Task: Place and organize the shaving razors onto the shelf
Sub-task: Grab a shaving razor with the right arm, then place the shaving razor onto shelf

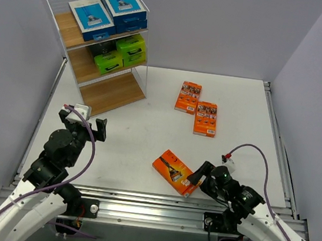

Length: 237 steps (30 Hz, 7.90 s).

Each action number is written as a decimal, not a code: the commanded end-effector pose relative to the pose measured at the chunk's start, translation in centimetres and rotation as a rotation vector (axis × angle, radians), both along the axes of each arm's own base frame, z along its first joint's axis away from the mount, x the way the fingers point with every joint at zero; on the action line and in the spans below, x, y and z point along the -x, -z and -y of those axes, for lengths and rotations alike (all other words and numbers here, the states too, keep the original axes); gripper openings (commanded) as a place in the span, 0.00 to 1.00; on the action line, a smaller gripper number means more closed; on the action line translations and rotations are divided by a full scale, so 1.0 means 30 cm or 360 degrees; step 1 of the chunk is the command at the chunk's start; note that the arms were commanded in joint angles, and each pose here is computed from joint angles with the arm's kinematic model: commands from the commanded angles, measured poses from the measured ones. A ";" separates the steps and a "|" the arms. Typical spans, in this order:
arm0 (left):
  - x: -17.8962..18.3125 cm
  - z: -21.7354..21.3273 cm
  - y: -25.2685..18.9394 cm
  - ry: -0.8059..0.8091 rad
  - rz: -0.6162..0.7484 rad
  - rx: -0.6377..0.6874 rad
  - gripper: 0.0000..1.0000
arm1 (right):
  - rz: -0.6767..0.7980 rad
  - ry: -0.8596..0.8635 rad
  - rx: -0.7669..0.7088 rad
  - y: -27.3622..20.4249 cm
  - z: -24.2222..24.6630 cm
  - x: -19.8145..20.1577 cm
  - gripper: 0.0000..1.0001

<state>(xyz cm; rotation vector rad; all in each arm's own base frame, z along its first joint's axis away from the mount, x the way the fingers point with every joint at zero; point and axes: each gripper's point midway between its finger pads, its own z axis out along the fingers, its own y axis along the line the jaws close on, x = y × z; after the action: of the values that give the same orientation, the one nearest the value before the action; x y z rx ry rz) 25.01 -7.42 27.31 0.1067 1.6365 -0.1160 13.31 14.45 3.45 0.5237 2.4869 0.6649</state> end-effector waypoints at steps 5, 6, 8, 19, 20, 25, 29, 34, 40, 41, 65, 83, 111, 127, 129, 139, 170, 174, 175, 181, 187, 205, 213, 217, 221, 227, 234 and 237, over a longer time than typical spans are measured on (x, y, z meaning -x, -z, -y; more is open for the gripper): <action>0.011 -0.006 -0.083 -0.0001 0.0087 0.0045 0.94 | -0.0083 0.0033 -0.0042 0.047 0.013 0.048 0.65; 0.011 -0.006 -0.083 -0.0001 0.0087 0.0045 0.94 | -0.0090 0.0037 -0.0047 0.051 0.013 0.050 0.63; 0.011 -0.006 -0.083 -0.0001 0.0087 0.0045 0.94 | -0.0088 0.0046 -0.0064 0.049 0.009 0.048 0.63; 0.010 -0.007 -0.083 -0.0003 0.0090 0.0041 0.94 | -0.0141 0.0013 -0.0106 0.094 -0.032 0.049 0.50; 0.010 -0.008 -0.081 -0.0006 0.0087 0.0042 0.94 | -0.0122 0.0017 -0.0126 0.088 -0.042 0.038 0.49; 0.009 -0.001 -0.084 0.0011 0.0092 0.0043 0.94 | -0.0115 0.0036 -0.0138 0.084 -0.059 0.022 0.41; 0.009 0.007 -0.084 0.0028 0.0091 0.0048 0.94 | -0.0098 0.0043 -0.0176 0.076 -0.080 0.009 0.34; 0.015 0.008 -0.093 0.0038 0.0106 0.0069 0.94 | -0.0116 0.0038 -0.0177 0.093 -0.095 0.005 0.24; 0.019 0.012 -0.094 0.0049 0.0105 0.0085 0.94 | -0.0085 0.0056 -0.0245 0.084 -0.138 -0.032 0.13; 0.019 0.014 -0.096 0.0054 0.0107 0.0089 0.94 | -0.0065 0.0066 -0.0278 0.072 -0.151 -0.046 0.10; 0.052 -0.029 -0.137 -0.0009 0.0199 0.0156 0.94 | 0.0192 -0.0050 -0.0560 -0.085 -0.456 -0.426 0.00; 0.060 -0.021 -0.146 0.0018 0.0216 0.0173 0.94 | 0.0373 -0.0091 -0.0760 -0.255 -0.613 -0.721 0.00; 0.079 -0.015 -0.162 0.0046 0.0258 0.0209 0.94 | 0.0498 0.0142 -0.1030 -0.293 -0.769 -1.052 0.00; 0.102 -0.040 -0.185 0.0009 0.0310 0.0256 0.94 | 0.0561 0.0305 -0.1157 -0.332 -0.953 -1.176 0.00; 0.108 -0.049 -0.189 -0.0005 0.0323 0.0266 0.94 | 0.0573 0.0351 -0.1146 -0.320 -0.968 -1.188 0.00; 0.122 -0.079 -0.200 -0.0062 0.0351 0.0290 0.94 | 0.0618 0.0582 -0.1181 -0.306 -1.000 -1.200 0.00; 0.139 -0.072 -0.205 -0.0037 0.0368 0.0312 0.94 | 0.0682 0.0912 -0.1179 -0.196 -0.997 -1.212 0.00; 0.139 -0.070 -0.205 -0.0034 0.0368 0.0313 0.94 | 0.0759 0.0981 -0.1159 -0.218 -0.971 -1.211 0.00; 0.139 -0.071 -0.206 -0.0034 0.0369 0.0314 0.94 | 0.0785 0.0998 -0.1157 -0.222 -0.968 -1.213 0.00; 0.138 -0.065 -0.203 -0.0027 0.0365 0.0310 0.94 | 0.0846 0.1095 -0.1172 -0.226 -0.959 -1.213 0.00; 0.139 -0.061 -0.201 -0.0017 0.0362 0.0309 0.94 | 0.0861 0.1167 -0.1179 -0.218 -0.965 -1.231 0.00; 0.144 -0.053 -0.202 0.0004 0.0367 0.0311 0.94 | 0.0797 0.1166 -0.1148 -0.151 -0.976 -1.311 0.00; 0.146 -0.056 -0.206 0.0001 0.0374 0.0318 0.94 | 0.0771 0.1086 -0.1158 -0.139 -1.006 -1.337 0.00; 0.146 -0.058 -0.205 -0.0004 0.0374 0.0316 0.94 | 0.0767 0.1055 -0.1160 -0.140 -1.017 -1.352 0.00; 0.147 -0.059 -0.206 -0.0004 0.0378 0.0318 0.94 | 0.0773 0.1052 -0.1152 -0.143 -1.014 -1.359 0.00; 0.148 -0.056 -0.206 0.0003 0.0376 0.0317 0.94 | 0.0770 0.1045 -0.1166 -0.147 -1.013 -1.361 0.04; 0.148 -0.050 -0.205 0.0020 0.0374 0.0310 0.94 | 0.0763 0.1029 -0.1148 -0.157 -1.007 -1.349 0.35; 0.147 -0.051 -0.206 0.0018 0.0376 0.0310 0.94 | 0.0767 0.1020 -0.1143 -0.170 -1.001 -1.344 0.40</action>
<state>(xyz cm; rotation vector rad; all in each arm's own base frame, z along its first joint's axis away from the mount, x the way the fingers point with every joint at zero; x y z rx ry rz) 20.71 -5.94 32.19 -0.0012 1.4316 -0.2374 53.21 44.55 5.28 1.2002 1.4969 1.1755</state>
